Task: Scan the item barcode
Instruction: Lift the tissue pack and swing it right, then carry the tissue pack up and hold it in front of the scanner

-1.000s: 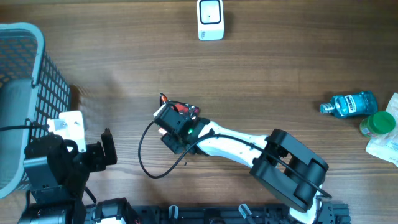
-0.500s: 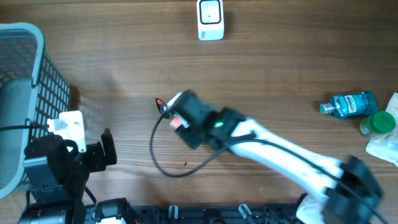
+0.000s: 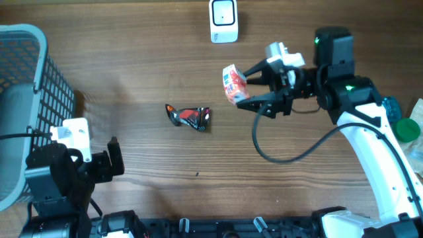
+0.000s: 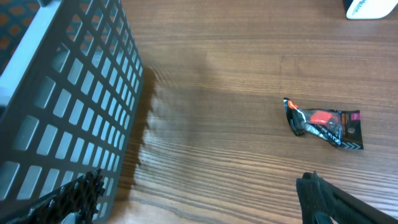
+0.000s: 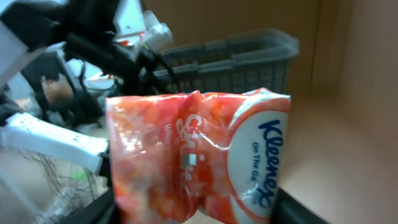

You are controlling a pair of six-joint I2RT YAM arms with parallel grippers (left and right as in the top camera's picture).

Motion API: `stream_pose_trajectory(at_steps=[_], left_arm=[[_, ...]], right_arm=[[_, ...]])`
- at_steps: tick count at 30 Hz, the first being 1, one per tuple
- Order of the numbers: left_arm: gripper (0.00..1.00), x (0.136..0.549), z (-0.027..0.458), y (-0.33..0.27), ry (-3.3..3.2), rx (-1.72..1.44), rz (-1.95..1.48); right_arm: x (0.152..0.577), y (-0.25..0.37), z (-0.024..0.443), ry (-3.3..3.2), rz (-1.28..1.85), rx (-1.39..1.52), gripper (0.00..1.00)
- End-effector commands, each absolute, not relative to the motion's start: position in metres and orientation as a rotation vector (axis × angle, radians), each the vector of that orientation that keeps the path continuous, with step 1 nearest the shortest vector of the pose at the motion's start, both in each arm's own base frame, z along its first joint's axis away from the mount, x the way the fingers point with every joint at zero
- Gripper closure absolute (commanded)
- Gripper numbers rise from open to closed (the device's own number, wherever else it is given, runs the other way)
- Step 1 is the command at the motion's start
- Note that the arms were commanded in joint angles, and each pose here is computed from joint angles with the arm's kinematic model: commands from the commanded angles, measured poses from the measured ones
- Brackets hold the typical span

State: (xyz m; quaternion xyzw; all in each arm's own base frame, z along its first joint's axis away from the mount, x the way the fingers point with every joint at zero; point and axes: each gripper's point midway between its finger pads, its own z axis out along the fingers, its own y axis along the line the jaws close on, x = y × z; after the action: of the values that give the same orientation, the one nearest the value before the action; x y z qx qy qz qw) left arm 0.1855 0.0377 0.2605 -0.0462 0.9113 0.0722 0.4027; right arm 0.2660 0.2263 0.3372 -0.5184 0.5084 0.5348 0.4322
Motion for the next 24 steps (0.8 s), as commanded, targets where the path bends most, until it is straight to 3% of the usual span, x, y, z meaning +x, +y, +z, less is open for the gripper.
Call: stream_pose_trajectory(at_steps=[1, 7, 21, 24], left_arm=[[0.0, 0.186, 0.262, 0.039, 2.298, -0.099, 0.203], [0.0, 0.186, 0.262, 0.039, 2.298, -0.099, 0.203], [0.0, 0.186, 0.262, 0.039, 2.298, -0.099, 0.203], [0.0, 0.186, 0.262, 0.039, 2.298, -0.099, 0.203]], right_arm=[[0.249, 0.223, 0.366, 1.014, 1.345, -1.389, 0.45], [0.253, 0.224, 0.374, 0.912, 1.249, -1.436, 0.55], [0.253, 0.224, 0.374, 0.979, 1.307, -1.411, 0.54], [0.28, 0.228, 0.365, 1.214, 1.275, -1.286, 0.54]])
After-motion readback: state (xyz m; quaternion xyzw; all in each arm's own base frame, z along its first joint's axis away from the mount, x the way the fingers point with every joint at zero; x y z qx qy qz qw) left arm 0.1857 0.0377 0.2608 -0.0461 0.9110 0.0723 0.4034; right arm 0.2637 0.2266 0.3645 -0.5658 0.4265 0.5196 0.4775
